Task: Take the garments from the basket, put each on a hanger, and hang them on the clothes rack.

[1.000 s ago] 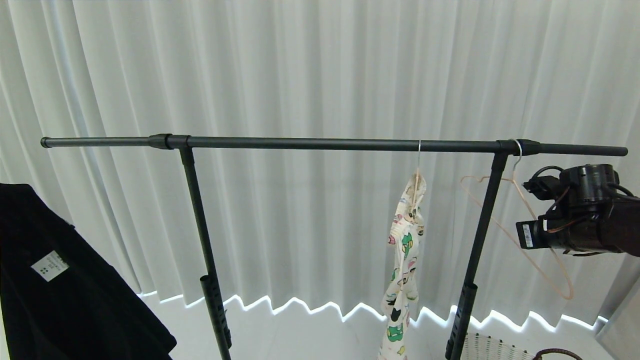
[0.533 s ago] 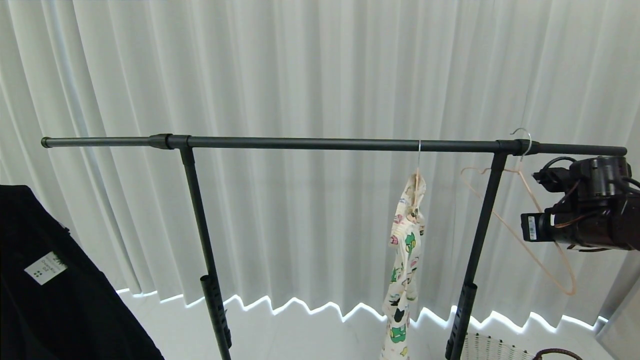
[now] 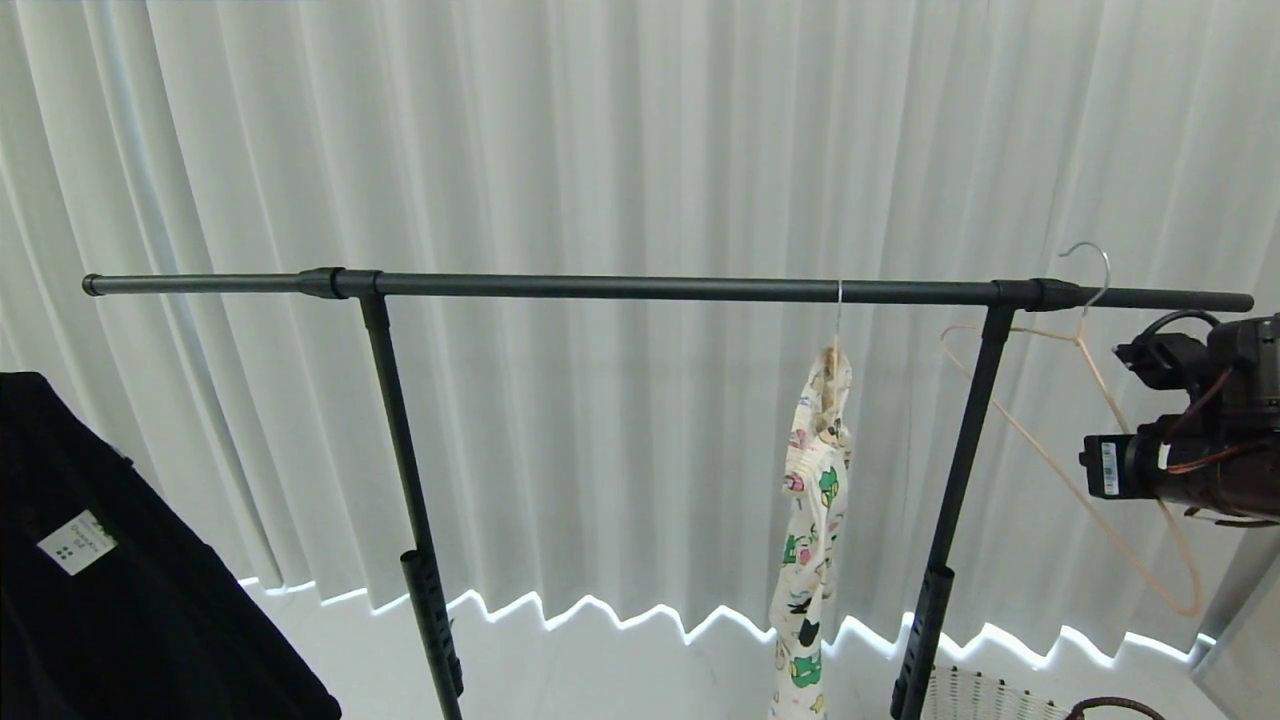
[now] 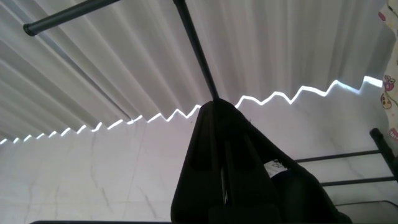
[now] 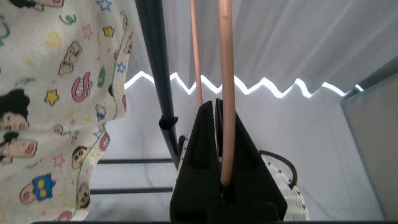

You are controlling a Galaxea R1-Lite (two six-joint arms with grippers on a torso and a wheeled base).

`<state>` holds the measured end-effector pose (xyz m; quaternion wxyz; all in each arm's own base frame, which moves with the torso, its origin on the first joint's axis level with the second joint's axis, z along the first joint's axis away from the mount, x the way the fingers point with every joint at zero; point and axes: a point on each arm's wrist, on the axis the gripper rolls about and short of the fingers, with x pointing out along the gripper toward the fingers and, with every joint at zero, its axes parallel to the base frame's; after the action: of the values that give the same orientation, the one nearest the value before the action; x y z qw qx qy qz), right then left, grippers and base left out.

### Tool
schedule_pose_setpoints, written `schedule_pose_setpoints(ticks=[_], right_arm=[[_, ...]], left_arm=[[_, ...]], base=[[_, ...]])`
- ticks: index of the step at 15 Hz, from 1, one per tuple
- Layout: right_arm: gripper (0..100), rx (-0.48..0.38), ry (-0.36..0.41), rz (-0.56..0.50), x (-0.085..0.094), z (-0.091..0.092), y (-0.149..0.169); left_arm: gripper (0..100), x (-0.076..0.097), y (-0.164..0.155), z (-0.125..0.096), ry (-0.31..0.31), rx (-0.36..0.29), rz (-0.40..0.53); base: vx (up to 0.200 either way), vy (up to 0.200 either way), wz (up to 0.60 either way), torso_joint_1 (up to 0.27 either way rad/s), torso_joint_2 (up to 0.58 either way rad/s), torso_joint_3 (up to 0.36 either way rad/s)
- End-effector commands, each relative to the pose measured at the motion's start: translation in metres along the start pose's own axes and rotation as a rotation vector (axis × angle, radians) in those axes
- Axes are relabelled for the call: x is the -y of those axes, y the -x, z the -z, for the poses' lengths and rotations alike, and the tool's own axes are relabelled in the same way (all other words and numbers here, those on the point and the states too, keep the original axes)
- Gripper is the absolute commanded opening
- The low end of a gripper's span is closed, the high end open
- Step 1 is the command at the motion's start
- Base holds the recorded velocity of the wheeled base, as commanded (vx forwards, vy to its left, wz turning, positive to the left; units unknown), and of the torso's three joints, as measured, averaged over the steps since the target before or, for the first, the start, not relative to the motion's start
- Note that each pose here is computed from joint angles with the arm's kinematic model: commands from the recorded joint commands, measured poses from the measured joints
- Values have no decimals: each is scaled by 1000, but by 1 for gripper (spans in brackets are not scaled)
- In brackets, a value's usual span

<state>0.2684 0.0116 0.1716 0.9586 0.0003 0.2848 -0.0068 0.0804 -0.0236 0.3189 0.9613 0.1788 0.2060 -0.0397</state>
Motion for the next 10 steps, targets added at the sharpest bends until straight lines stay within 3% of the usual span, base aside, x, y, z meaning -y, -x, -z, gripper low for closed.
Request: schedule_pose_setpoints(ticks=[1, 3, 10], right_arm=[[0, 26, -1, 2, 2, 7, 23], [0, 23, 3, 2, 3, 22, 40], [0, 11, 41, 0, 6, 47, 104]], left_arm=[[0, 0, 1, 0, 1, 3, -1], [0, 0, 1, 0, 1, 3, -1], [0, 1, -1, 7, -3, -19, -3]], base=[[-200, 0, 0, 2, 7, 7], [-200, 0, 0, 14, 7, 0], [-200, 0, 0, -3, 2, 3]])
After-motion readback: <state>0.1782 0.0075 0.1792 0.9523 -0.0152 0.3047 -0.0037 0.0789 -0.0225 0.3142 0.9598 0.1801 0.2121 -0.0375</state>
